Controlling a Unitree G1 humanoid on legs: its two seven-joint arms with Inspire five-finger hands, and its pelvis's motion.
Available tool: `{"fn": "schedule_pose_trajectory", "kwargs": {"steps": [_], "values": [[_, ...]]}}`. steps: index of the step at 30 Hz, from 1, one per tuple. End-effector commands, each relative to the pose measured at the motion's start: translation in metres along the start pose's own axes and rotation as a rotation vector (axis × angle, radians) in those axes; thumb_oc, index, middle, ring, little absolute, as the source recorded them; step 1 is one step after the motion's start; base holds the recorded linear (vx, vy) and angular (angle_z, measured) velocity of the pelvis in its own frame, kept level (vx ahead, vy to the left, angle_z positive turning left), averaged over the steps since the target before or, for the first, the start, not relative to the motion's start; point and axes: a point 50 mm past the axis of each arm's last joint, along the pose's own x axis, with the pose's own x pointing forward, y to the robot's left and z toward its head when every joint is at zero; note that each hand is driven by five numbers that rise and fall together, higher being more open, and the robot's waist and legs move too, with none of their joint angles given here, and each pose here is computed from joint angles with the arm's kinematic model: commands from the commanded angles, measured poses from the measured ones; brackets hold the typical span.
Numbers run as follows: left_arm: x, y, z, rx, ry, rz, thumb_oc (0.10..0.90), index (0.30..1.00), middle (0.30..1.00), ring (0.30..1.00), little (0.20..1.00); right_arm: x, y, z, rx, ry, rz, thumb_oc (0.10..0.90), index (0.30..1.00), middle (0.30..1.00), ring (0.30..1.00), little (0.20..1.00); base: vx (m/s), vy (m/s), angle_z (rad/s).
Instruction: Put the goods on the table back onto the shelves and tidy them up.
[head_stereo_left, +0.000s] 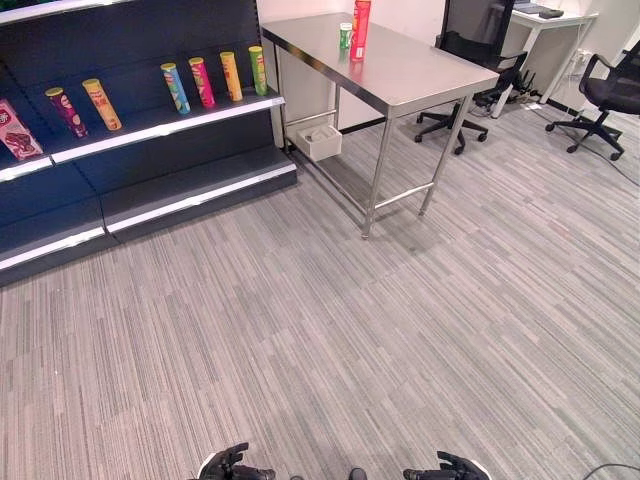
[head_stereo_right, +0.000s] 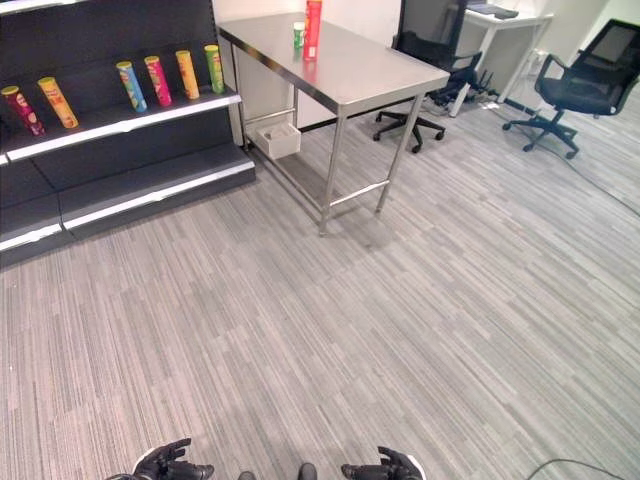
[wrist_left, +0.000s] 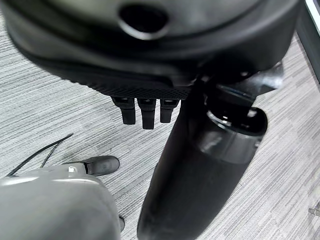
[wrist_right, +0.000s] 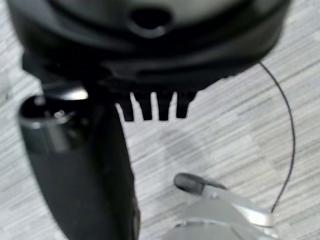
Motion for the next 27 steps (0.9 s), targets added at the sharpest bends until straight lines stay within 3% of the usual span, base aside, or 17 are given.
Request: {"fn": "schedule_pose_trajectory", "kwargs": {"steps": [1, 6, 13, 19, 27], "values": [[0.004, 0.013, 0.038, 0.007, -0.123, 0.024, 0.8, 0.9, 0.9, 0.9, 0.9, 0.001, -0.015, 0.035, -0.05, -0.129, -0.034, 0.8, 0.9, 0.9, 0.9, 0.9, -0.12, -0.18, 0.12], [0.004, 0.007, 0.05, -0.09, -0.171, 0.016, 0.8, 0.9, 0.9, 0.9, 0.9, 0.0, -0.022, 0.045, -0.023, -0.169, -0.049, 0.8, 0.9, 0.9, 0.9, 0.9, -0.01, -0.181, 0.23], [0.005, 0.004, 0.043, -0.09, -0.147, 0.015, 0.8, 0.9, 0.9, 0.9, 0.9, 0.001, -0.025, 0.047, -0.018, -0.165, -0.074, 0.8, 0.9, 0.9, 0.9, 0.9, 0.41, 0.055, 0.01], [0.003, 0.018, 0.025, -0.086, -0.092, 0.06, 0.8, 0.9, 0.9, 0.9, 0.9, 0.003, -0.013, 0.034, -0.044, -0.115, -0.027, 0.8, 0.9, 0.9, 0.9, 0.9, 0.51, 0.259, -0.45], [0.004, 0.023, 0.045, -0.036, -0.143, 0.065, 0.8, 0.9, 0.9, 0.9, 0.9, 0.002, -0.008, 0.047, -0.006, -0.165, -0.017, 0.8, 0.9, 0.9, 0.9, 0.9, 0.3, 0.223, 0.07]]}}
